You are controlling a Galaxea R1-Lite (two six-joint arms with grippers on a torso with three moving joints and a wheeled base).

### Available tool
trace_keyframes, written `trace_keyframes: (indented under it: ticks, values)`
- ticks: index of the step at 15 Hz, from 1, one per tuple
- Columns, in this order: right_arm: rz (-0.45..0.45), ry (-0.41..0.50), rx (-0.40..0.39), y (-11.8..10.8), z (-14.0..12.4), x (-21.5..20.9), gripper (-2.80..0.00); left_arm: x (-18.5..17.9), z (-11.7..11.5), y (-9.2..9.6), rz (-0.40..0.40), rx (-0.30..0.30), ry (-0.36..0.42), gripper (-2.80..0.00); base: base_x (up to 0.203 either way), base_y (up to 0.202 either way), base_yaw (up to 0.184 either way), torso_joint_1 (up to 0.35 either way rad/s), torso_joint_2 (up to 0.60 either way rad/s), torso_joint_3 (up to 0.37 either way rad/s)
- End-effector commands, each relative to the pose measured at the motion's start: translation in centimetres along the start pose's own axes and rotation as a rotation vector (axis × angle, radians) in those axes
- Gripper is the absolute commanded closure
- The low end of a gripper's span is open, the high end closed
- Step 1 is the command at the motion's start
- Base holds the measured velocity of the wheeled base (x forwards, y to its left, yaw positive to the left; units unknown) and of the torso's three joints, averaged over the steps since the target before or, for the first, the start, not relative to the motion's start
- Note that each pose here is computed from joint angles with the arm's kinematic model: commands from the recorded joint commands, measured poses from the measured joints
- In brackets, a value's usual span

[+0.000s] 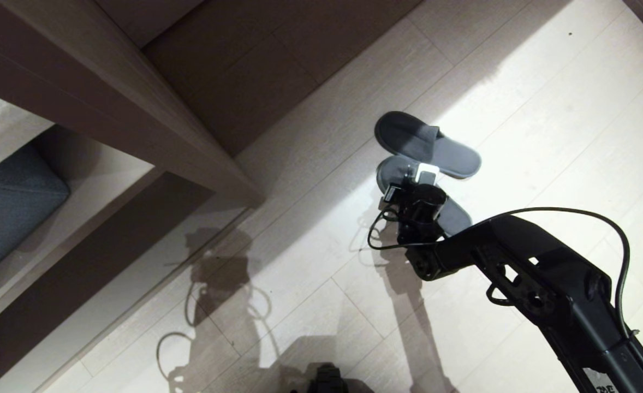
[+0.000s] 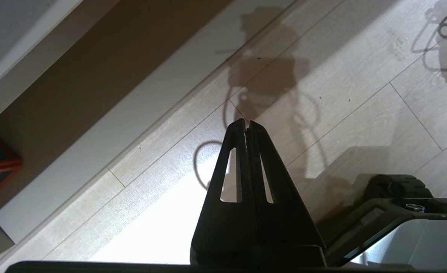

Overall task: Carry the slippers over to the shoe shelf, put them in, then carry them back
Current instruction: Place the slippers on the floor

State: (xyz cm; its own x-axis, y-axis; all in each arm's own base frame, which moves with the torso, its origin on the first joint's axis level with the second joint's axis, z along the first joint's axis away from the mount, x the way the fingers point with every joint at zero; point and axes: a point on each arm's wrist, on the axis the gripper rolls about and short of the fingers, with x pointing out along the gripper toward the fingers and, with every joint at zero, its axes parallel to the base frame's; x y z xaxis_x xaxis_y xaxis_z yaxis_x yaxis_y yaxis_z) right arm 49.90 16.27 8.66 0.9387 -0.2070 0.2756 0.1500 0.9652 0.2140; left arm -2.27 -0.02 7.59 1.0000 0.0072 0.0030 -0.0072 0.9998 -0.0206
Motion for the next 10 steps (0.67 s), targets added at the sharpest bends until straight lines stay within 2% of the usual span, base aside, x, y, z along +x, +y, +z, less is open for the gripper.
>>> trace_keyframes:
  ticks: [1,5,7,10]
  values:
    - [0.056,-0.062,0.043,0.7,4.7,-0.6,0.0,0.0,0.0,0.0,0.0,-0.001,0.0,0.0,0.0,0.0,0.0,0.0,0.0,0.0]
    - [0.094,-0.076,0.049,0.3,9.1,-2.7,0.0,0.0,0.0,0.0,0.0,-0.001,0.0,0.0,0.0,0.0,0.0,0.0,0.0,0.0]
    - [0.101,-0.04,0.03,-0.2,9.4,-4.1,0.0,0.0,0.0,0.0,0.0,-0.001,0.0,0.0,0.0,0.0,0.0,0.0,0.0,0.0]
    - [0.1,0.057,-0.019,-1.9,8.2,-6.8,0.0,0.0,0.0,0.0,-0.001,-0.001,0.0,0.0,0.0,0.0,0.0,0.0,0.0,0.0]
